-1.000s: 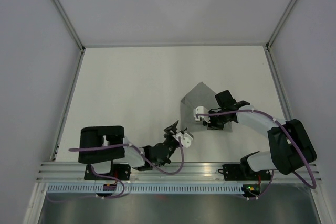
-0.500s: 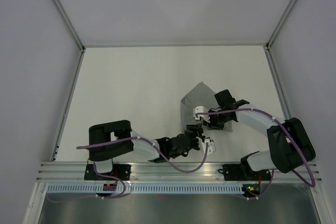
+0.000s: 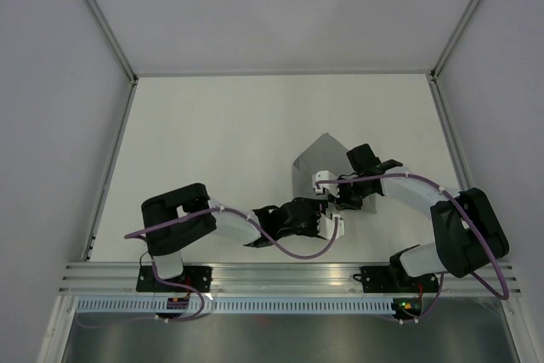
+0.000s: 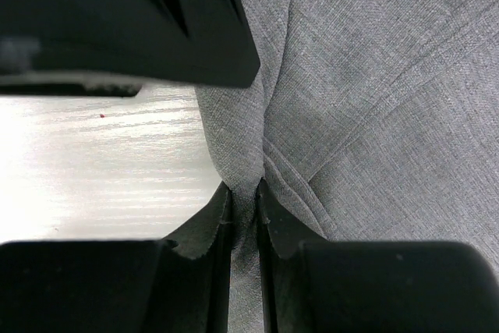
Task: Fold the napkin, place the utensils inside, and roll it up
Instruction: Roll the napkin with the utensil
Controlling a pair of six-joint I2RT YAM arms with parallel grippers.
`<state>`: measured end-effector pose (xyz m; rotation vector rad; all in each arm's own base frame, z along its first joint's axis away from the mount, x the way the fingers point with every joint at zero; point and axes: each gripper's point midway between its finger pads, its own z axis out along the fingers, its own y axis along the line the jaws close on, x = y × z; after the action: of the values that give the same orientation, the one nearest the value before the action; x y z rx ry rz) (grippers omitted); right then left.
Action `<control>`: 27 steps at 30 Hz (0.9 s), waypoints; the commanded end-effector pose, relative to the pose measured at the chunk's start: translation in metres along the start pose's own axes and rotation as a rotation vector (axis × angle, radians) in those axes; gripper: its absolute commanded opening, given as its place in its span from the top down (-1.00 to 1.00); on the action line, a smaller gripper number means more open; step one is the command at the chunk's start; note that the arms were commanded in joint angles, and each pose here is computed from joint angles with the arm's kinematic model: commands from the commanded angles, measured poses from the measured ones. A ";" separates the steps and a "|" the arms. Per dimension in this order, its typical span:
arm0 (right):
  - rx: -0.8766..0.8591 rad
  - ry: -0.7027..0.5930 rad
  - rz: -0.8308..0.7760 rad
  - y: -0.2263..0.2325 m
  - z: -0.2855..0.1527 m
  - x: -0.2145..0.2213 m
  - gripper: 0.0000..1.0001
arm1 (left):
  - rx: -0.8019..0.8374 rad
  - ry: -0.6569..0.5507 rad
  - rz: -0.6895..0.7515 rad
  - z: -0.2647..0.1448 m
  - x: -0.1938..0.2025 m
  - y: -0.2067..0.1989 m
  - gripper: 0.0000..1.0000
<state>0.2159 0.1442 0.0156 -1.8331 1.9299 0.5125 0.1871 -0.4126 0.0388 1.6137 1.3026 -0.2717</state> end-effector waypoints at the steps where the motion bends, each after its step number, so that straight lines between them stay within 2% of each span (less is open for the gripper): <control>1: -0.003 0.018 0.012 -0.003 0.002 0.004 0.99 | 0.016 -0.062 -0.013 0.011 -0.020 0.006 -0.28; 8: 0.002 0.029 0.019 -0.005 0.002 0.006 0.99 | 0.031 -0.066 -0.045 0.023 -0.017 0.013 -0.23; 18: -0.004 0.035 0.035 -0.007 0.003 0.005 0.99 | 0.083 -0.038 -0.058 0.033 -0.004 0.006 -0.04; 22: -0.005 0.039 0.038 -0.007 0.003 0.006 0.99 | 0.112 -0.020 -0.071 0.038 0.000 0.000 0.17; 23: -0.003 0.037 0.037 -0.008 0.003 0.005 0.99 | 0.114 -0.018 -0.079 0.040 -0.001 0.002 0.32; 27: 0.004 0.039 0.047 -0.010 0.002 0.005 0.99 | 0.181 0.024 -0.119 0.042 0.005 -0.008 0.69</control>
<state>0.2247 0.1371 0.0145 -1.8097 1.9838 0.4875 0.2167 -0.4318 0.0268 1.6249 1.3732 -0.3501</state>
